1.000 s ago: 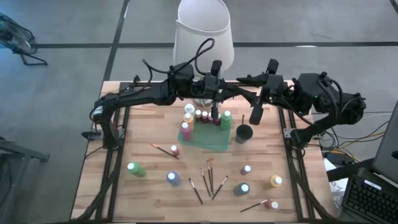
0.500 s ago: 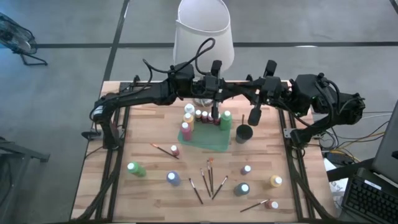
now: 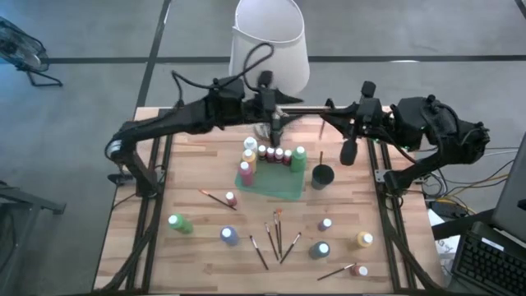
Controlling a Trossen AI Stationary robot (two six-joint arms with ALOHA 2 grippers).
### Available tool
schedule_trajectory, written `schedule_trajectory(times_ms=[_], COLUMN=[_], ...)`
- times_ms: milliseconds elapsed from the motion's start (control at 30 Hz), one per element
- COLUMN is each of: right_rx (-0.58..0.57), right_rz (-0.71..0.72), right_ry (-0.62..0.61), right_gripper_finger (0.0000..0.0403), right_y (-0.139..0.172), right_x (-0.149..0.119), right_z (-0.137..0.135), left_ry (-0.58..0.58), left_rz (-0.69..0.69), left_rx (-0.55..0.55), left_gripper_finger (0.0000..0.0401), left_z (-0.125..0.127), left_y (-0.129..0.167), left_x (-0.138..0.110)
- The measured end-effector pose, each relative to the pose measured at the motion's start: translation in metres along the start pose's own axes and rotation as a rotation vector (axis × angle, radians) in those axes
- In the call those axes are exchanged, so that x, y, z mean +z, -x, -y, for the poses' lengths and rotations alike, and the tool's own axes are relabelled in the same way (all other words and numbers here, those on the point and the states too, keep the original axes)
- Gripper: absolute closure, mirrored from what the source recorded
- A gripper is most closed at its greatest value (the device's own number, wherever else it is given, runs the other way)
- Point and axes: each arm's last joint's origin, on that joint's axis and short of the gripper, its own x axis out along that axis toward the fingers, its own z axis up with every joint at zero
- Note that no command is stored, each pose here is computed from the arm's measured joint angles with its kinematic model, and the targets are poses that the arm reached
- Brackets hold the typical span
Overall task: Pick & Place Paint Supplies
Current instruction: Put the orange paint brush into the black cup
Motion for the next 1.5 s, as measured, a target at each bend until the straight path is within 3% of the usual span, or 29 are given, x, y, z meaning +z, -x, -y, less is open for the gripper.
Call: schedule_trajectory(times_ms=[133,333,567,767,1100,1500], right_rx=[-0.005,-0.018,-0.086,-0.08,-0.148,-0.156], right_rz=[-0.084,-0.109,-0.078,0.049,-0.003,-0.075], right_ry=[-0.048,-0.049,-0.074,-0.038,-0.095,-0.072], right_gripper_finger=[0.0392,0.0393,0.0393,0.0394,0.0394,0.0394], right_y=[0.008,0.008,0.011,0.011,0.009,-0.001], right_x=[-0.015,-0.045,-0.1,-0.135,-0.198,-0.247], right_z=[0.004,-0.004,-0.015,-0.02,-0.02,-0.026], left_ry=[-0.005,0.017,0.126,0.132,0.128,0.131], left_rz=[-0.083,-0.102,-0.091,0.054,0.226,0.244], left_rx=[0.069,0.098,0.119,0.115,0.155,0.188], left_gripper_finger=[0.0231,0.0244,0.025,0.025,0.025,0.025], left_z=[-0.01,-0.021,-0.023,-0.016,-0.011,-0.012], left_y=[0.026,0.055,0.082,0.094,0.103,0.103], left_x=[0.009,0.015,-0.003,-0.016,-0.032,-0.031])
